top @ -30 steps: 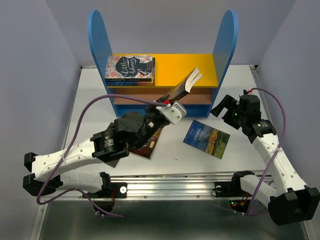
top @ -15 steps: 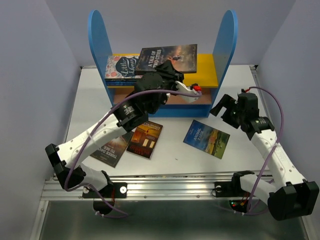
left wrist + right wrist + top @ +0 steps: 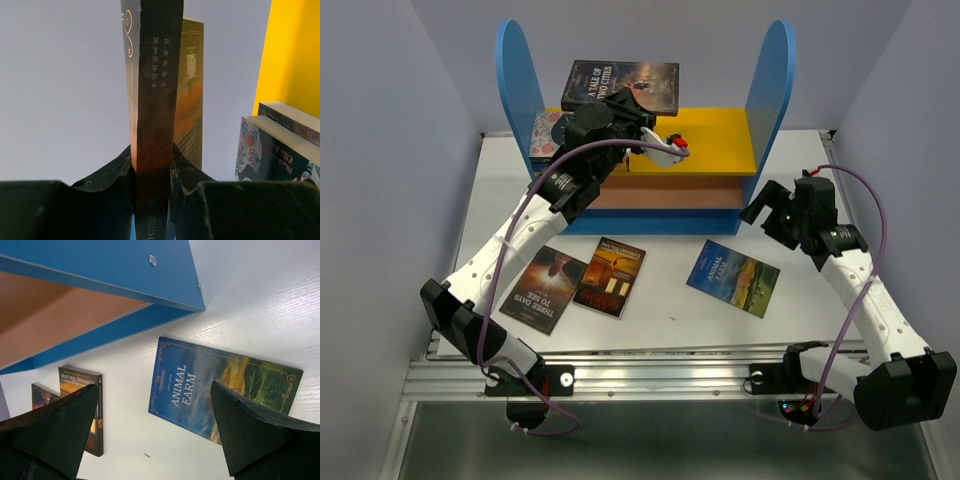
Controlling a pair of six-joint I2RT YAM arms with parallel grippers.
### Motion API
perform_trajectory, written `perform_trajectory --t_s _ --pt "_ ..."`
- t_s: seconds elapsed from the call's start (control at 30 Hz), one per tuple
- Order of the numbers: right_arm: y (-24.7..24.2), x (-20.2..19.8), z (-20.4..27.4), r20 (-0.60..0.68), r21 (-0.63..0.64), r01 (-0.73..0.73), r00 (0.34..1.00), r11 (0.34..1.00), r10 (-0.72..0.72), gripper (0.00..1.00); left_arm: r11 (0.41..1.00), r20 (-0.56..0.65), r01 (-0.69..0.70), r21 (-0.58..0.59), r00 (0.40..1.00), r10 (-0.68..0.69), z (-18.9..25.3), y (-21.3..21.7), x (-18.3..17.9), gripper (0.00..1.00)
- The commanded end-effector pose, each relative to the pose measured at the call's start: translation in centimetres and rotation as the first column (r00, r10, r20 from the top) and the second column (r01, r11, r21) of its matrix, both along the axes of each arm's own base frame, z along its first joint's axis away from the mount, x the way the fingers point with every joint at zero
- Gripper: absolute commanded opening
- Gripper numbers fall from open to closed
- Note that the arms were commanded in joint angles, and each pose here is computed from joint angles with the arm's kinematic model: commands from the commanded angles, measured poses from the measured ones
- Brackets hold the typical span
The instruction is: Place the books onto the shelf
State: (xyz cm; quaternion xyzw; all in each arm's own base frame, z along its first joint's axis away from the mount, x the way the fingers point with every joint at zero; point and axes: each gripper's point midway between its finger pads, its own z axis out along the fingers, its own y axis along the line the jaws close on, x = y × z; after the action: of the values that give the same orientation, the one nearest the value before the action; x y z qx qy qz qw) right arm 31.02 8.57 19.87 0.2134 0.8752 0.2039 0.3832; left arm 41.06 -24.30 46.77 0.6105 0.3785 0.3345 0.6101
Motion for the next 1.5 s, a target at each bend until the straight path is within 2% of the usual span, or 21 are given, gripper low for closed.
perform_trajectory --t_s 0.0,0.13,0.3,0.47,0.67,0.73,0.83,1.03,1.47 --pt "-0.3 0.8 2.4 0.069 0.004 0.021 0.997 1.0 -0.021 1.0 0.998 0.166 -0.002 -0.069 0.986 0.013 5.4 3.1 -1.1 0.0" --pt "-0.2 1.0 2.2 0.061 0.007 0.02 0.998 1.0 -0.021 1.0 0.997 0.143 -0.033 -0.073 0.989 0.043 4.3 4.4 -0.2 0.0" --pt "-0.1 1.1 1.8 0.049 0.009 0.022 0.999 1.0 -0.022 1.0 0.998 0.099 -0.012 -0.06 0.995 0.017 2.4 5.0 -1.0 0.0" --pt "0.0 1.0 1.9 0.052 0.012 0.014 0.999 1.0 -0.014 1.0 0.999 -0.004 -0.049 0.003 0.999 0.049 -1.5 6.2 -1.1 0.0" --pt "0.3 0.9 1.7 0.041 0.027 0.005 0.999 1.0 -0.006 1.0 0.997 -0.073 -0.069 -0.041 0.995 0.066 -2.3 7.0 -1.5 0.0" --pt "0.3 0.9 1.6 0.04 0.027 0.004 0.999 1.0 -0.005 1.0 0.995 -0.107 -0.095 -0.021 0.99 0.092 -2.9 7.6 -1.5 0.0" --pt "0.4 0.8 1.8 0.044 0.029 -0.001 0.999 1.0 0.0 1.0 0.991 -0.128 -0.135 -0.017 0.983 0.131 -3.6 8.3 -1.2 0.11" --pt "0.6 0.7 1.9 0.048 0.032 -0.015 0.999 0.999 0.013 1.0 0.988 -0.18 -0.157 0.001 0.971 0.154 -5.0 9.1 -1.2 0.17" --pt "0.9 0.8 1.3 0.027 0.039 -0.028 0.999 0.999 0.027 1.0 0.986 -0.243 -0.165 -0.003 0.957 0.16 -5.4 11.1 -0.7 0.37"
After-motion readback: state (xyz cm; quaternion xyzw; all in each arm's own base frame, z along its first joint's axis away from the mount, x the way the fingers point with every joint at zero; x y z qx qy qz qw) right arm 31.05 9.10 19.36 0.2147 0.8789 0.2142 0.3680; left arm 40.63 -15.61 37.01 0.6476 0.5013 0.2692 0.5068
